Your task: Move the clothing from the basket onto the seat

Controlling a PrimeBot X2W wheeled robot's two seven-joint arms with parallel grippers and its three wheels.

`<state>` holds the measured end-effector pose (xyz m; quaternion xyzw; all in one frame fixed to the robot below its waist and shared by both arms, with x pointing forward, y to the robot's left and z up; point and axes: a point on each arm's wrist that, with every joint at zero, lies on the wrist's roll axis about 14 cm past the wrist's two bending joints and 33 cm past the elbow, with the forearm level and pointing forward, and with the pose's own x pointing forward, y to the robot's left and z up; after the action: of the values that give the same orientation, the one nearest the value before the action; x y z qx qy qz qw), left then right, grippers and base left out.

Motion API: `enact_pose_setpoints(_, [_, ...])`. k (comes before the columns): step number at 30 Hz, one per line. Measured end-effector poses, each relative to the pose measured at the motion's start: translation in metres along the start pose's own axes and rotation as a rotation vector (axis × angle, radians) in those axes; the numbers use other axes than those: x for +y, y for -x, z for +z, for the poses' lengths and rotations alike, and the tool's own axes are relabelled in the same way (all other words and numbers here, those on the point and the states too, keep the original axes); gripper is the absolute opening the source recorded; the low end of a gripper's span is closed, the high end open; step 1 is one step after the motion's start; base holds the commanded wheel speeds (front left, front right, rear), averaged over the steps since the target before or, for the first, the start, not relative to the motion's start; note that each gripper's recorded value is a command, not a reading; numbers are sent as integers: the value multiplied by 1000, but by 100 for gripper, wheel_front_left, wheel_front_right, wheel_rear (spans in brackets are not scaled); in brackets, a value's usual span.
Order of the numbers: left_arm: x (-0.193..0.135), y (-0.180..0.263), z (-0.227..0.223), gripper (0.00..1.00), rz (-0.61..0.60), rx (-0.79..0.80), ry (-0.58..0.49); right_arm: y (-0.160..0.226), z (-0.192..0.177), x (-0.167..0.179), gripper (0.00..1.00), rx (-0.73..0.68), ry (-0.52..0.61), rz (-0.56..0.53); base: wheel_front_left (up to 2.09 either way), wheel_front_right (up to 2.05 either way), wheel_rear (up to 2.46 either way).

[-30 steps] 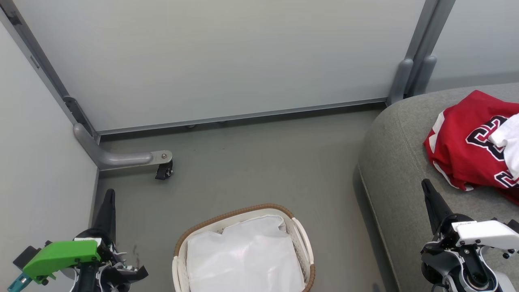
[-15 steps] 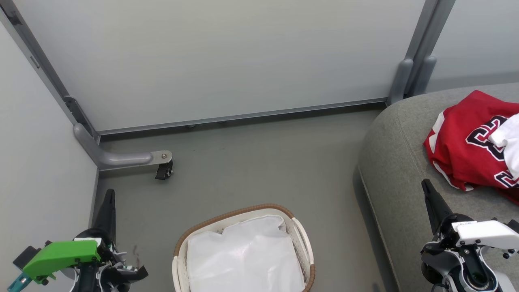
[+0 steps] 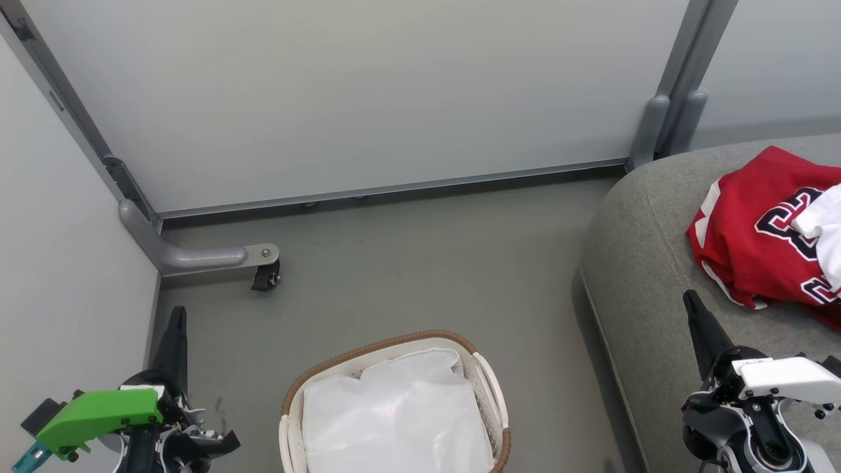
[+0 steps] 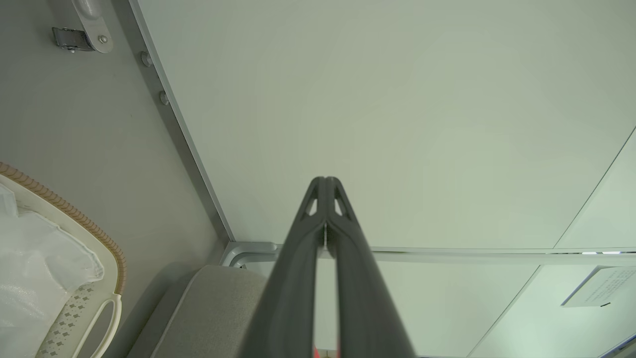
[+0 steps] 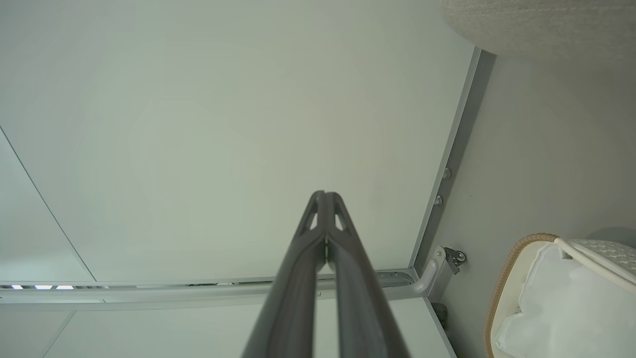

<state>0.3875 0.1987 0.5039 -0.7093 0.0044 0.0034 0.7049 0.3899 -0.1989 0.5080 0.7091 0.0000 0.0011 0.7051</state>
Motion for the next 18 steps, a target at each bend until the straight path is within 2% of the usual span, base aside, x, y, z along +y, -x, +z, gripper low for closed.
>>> enact_pose_setpoints(18, [0, 0, 0, 0, 0, 0, 0, 0, 0, 0, 0, 0, 0, 0, 0, 0, 0])
